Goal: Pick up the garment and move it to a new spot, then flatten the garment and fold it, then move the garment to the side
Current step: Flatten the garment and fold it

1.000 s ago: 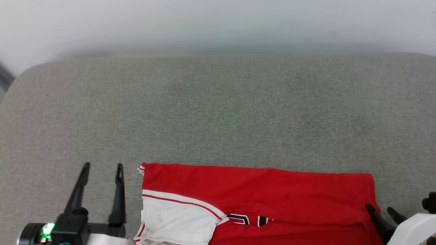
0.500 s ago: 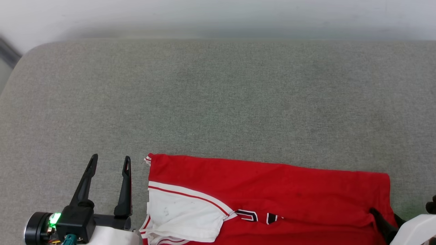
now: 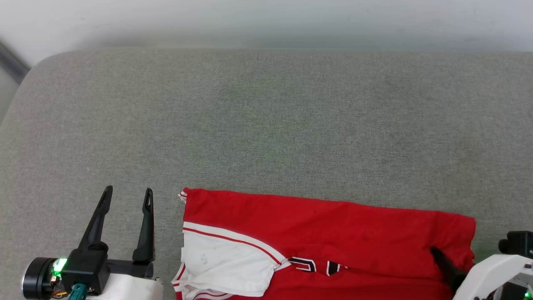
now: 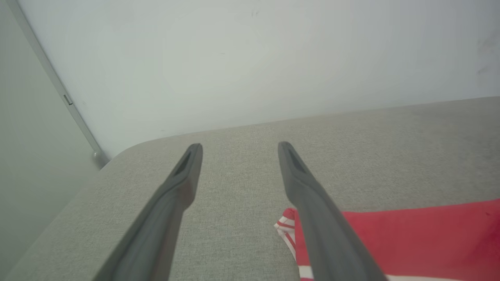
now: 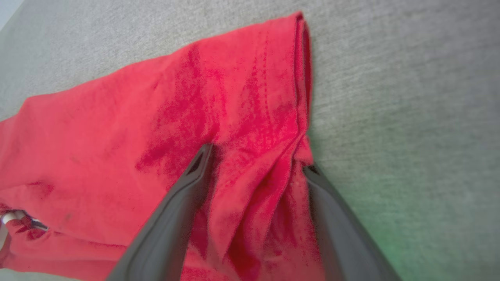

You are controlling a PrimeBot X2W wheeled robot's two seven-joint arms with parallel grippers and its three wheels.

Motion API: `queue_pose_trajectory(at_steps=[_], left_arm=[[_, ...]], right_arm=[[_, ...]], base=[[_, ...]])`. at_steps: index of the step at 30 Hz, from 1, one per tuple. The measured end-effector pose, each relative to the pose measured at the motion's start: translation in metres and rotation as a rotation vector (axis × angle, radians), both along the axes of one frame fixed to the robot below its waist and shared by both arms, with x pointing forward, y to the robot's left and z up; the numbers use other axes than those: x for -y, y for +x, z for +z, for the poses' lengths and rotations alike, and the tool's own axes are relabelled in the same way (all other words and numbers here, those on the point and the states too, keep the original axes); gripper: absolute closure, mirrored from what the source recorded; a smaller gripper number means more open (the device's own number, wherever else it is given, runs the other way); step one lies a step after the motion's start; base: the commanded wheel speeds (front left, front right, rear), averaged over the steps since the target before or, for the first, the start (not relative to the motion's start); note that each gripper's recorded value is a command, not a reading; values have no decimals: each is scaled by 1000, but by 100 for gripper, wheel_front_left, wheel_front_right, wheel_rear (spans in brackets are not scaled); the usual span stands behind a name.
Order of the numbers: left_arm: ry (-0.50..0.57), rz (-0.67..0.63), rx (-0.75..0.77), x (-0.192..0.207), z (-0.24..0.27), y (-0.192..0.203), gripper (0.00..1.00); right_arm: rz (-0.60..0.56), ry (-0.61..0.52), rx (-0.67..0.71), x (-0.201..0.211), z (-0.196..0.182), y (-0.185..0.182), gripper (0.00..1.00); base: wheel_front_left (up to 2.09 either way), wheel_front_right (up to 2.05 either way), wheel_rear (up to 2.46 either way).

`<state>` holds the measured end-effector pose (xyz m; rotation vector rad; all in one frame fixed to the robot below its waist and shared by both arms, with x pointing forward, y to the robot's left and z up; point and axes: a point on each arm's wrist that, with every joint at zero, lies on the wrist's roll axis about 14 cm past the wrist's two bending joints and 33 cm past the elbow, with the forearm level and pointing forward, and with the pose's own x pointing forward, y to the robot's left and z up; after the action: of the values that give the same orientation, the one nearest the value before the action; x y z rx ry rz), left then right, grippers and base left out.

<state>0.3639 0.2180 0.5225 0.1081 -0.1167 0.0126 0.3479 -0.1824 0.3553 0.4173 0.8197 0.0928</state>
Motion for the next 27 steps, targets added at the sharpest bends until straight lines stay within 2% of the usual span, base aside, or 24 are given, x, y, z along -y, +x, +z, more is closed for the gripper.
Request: queue_pose_trajectory(at_steps=[1, 2, 3, 4, 8, 14, 24, 27], left_arm=[[0, 2, 4, -1, 1, 0, 0], [1, 2, 7, -1, 2, -1, 0], [1, 2, 9, -2, 3, -1, 0], [2, 0, 10, -1, 3, -1, 0], [-2, -4, 15, 0, 5, -1, 0], [-3, -13, 22, 3, 6, -1, 0], [-20, -29, 17, 8, 4, -3, 0], [-26, -36, 25, 10, 7, -4, 0]], right_arm=[[7, 7, 6, -4, 1, 0, 0], [10, 14, 11, -6, 2, 0, 13], [13, 19, 17, -9, 3, 0, 65], [15, 21, 25, -11, 4, 1, 100], [28, 39, 51, -20, 6, 0, 100], [-32, 20, 93, -2, 10, 3, 100], [-179, -148, 135, 84, 26, 3, 100], [-189, -175, 143, 94, 33, 2, 100]], base=[[0, 0, 0], [0, 0, 0], [0, 0, 0], [0, 0, 0], [0, 0, 0], [0, 0, 0], [0, 0, 0], [0, 0, 0]])
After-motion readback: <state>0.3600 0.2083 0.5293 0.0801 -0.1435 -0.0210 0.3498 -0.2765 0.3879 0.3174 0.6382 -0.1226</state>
